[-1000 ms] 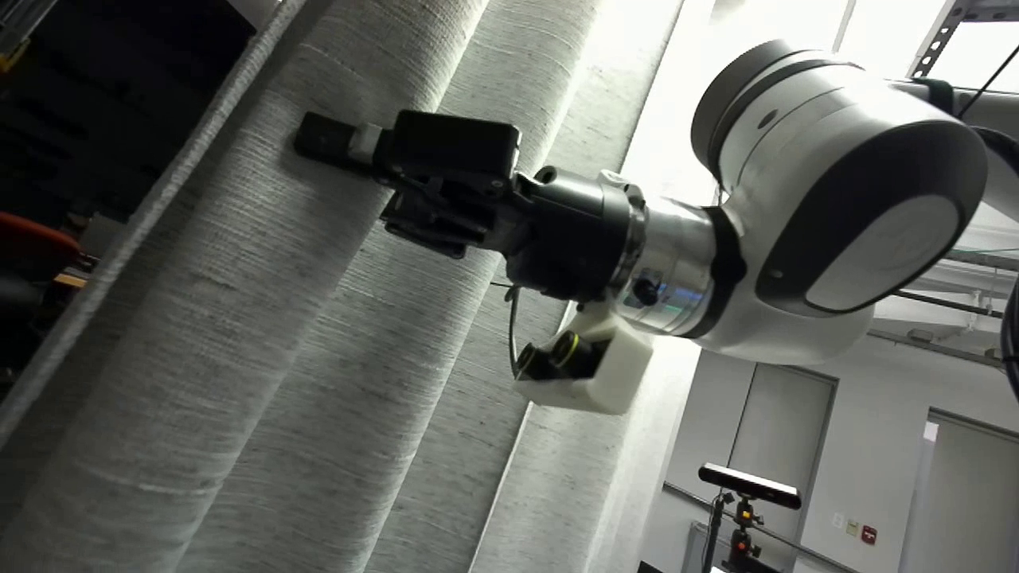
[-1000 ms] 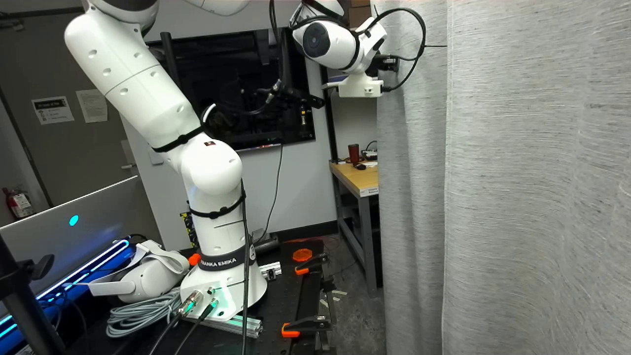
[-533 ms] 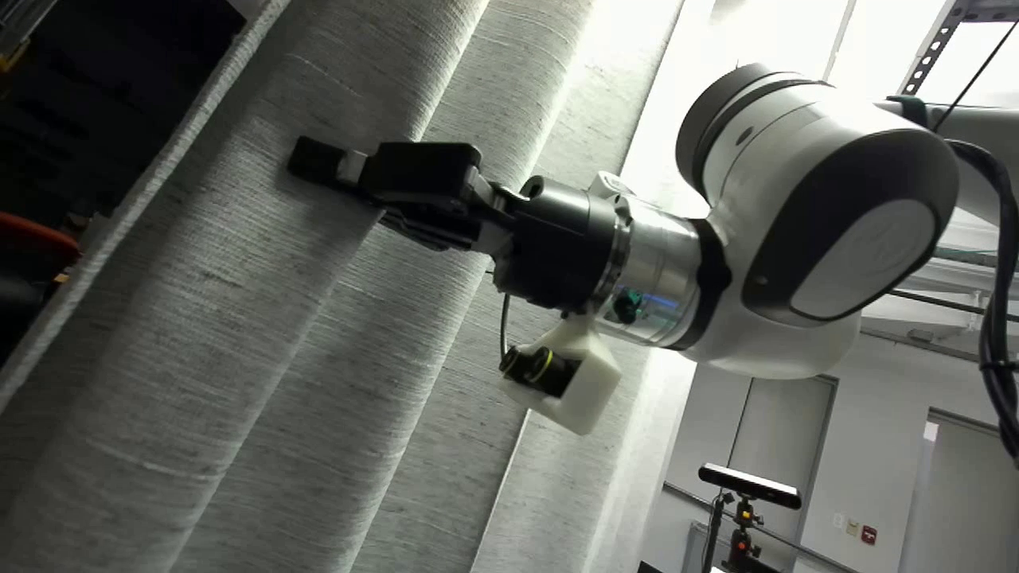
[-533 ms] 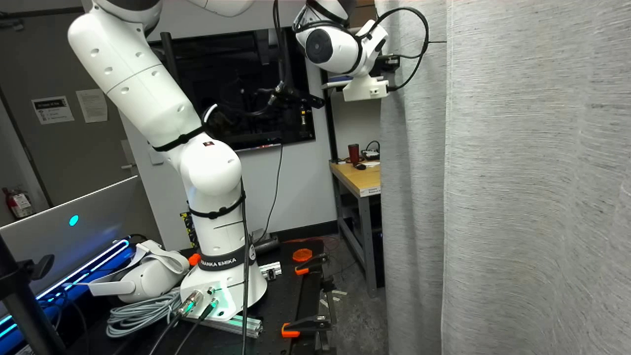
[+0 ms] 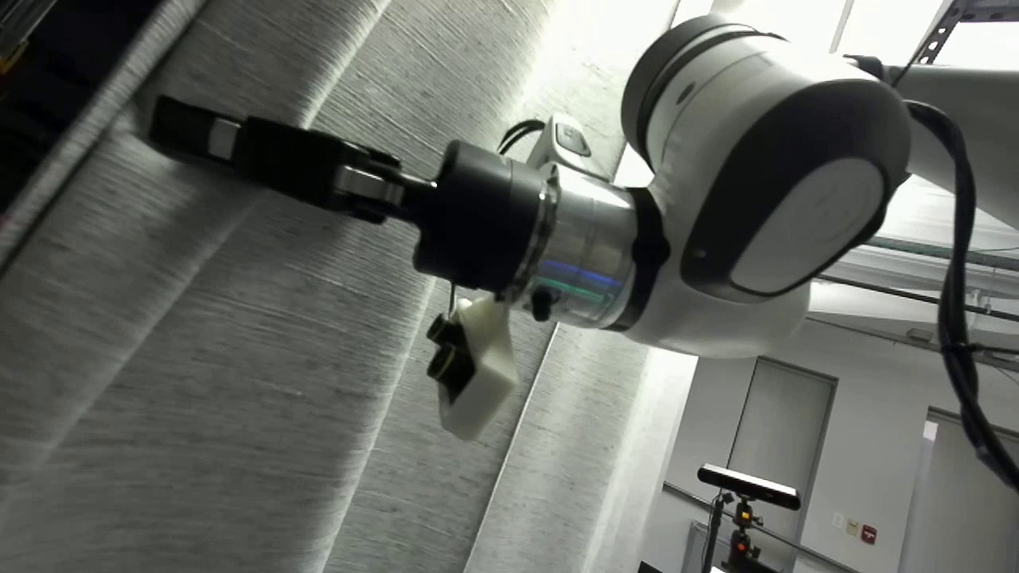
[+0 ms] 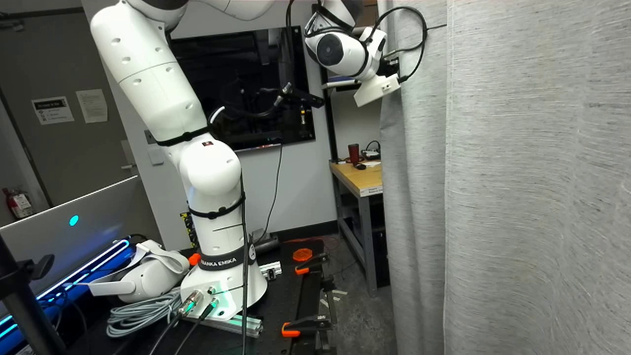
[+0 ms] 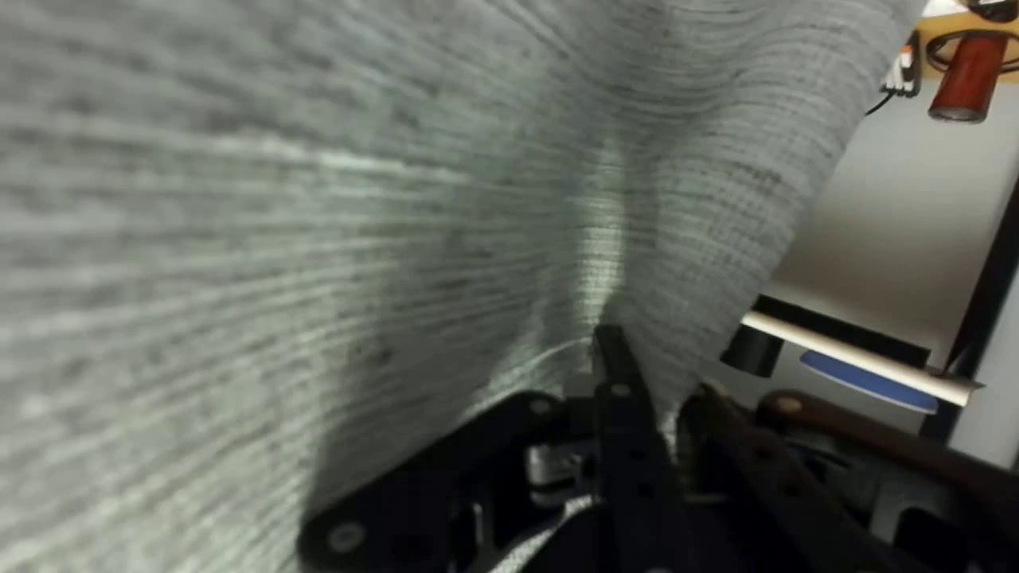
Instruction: Draw the curtain to the right
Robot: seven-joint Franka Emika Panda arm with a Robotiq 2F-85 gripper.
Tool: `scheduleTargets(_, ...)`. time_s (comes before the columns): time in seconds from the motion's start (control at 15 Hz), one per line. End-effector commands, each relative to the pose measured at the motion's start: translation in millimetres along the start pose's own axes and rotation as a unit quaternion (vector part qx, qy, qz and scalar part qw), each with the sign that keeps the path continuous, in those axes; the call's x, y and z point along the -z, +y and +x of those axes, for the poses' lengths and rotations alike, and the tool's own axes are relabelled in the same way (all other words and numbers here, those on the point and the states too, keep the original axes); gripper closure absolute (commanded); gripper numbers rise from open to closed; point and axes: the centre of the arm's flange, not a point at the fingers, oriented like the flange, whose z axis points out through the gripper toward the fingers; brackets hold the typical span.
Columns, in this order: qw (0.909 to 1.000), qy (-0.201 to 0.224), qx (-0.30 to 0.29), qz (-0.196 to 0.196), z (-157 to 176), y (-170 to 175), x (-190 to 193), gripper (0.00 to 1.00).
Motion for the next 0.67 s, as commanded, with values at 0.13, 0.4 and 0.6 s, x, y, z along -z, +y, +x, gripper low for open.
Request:
scheduleTargets(0.13, 0.9916, -0.037, 0.124, 0.0, -22, 26, -63, 0.99)
scheduleTargets(0.4, 0.9797, -0.057, 0.192, -0.013, -20, 74, -48, 0.99)
scheduleTargets(0.6, 0.9673, -0.083, 0.237, -0.039, -21, 117, -23, 0.99)
